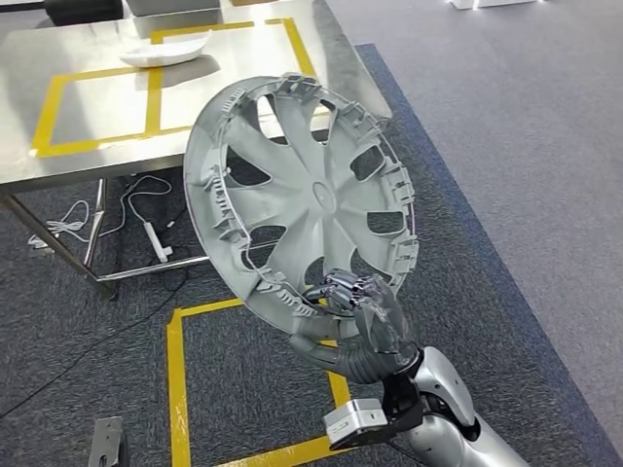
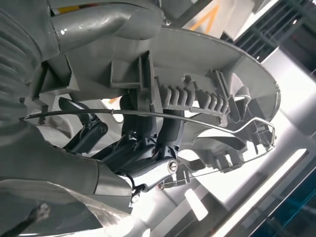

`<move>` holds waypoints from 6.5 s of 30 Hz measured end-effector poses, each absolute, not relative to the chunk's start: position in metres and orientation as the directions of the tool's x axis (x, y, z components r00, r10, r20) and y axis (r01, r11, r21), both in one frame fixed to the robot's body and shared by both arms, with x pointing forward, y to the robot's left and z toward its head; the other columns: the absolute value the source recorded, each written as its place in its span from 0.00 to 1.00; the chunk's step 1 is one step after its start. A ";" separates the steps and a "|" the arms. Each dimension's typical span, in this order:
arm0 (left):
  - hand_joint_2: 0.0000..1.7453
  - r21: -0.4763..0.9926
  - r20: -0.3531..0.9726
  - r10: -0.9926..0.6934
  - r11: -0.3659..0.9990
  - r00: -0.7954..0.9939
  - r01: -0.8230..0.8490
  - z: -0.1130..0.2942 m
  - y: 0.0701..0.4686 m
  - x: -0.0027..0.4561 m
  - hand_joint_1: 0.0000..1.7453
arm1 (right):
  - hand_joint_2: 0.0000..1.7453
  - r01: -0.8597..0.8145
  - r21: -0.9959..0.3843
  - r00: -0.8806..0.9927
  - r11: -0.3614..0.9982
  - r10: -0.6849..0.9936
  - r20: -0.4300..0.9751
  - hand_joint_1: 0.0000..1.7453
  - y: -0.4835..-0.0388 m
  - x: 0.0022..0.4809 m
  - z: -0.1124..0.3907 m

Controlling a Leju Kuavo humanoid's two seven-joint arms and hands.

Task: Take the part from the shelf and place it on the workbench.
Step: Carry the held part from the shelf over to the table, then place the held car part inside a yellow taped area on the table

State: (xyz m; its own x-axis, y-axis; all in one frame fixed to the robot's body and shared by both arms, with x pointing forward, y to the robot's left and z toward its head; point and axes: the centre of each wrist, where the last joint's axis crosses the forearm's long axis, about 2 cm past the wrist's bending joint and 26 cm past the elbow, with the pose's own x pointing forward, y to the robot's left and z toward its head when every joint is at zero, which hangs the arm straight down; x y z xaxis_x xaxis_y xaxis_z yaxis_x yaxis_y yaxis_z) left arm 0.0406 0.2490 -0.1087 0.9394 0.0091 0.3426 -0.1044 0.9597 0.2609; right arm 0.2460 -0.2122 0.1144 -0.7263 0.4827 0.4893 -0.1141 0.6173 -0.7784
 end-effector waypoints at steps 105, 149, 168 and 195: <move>0.00 0.169 0.402 -0.226 0.971 0.887 0.171 -0.104 0.229 0.067 0.00 | 1.00 -0.039 -0.990 -0.395 0.136 0.908 0.140 1.00 -0.239 0.452 0.194; 0.00 0.199 0.344 -0.011 0.978 0.939 -0.062 -0.108 0.234 0.035 0.00 | 0.00 -0.042 -0.456 -0.622 0.889 0.334 0.708 0.00 -0.203 0.353 0.163; 0.00 0.222 0.354 0.046 0.966 0.934 -0.132 -0.108 0.227 0.028 0.00 | 0.00 0.186 -0.082 -0.289 0.979 0.134 0.948 0.00 -0.258 0.224 0.072; 0.00 0.215 0.323 0.029 0.971 0.946 -0.103 -0.107 0.217 0.018 0.00 | 0.00 0.130 -0.260 0.760 0.957 0.072 0.646 0.00 -0.256 0.034 -0.109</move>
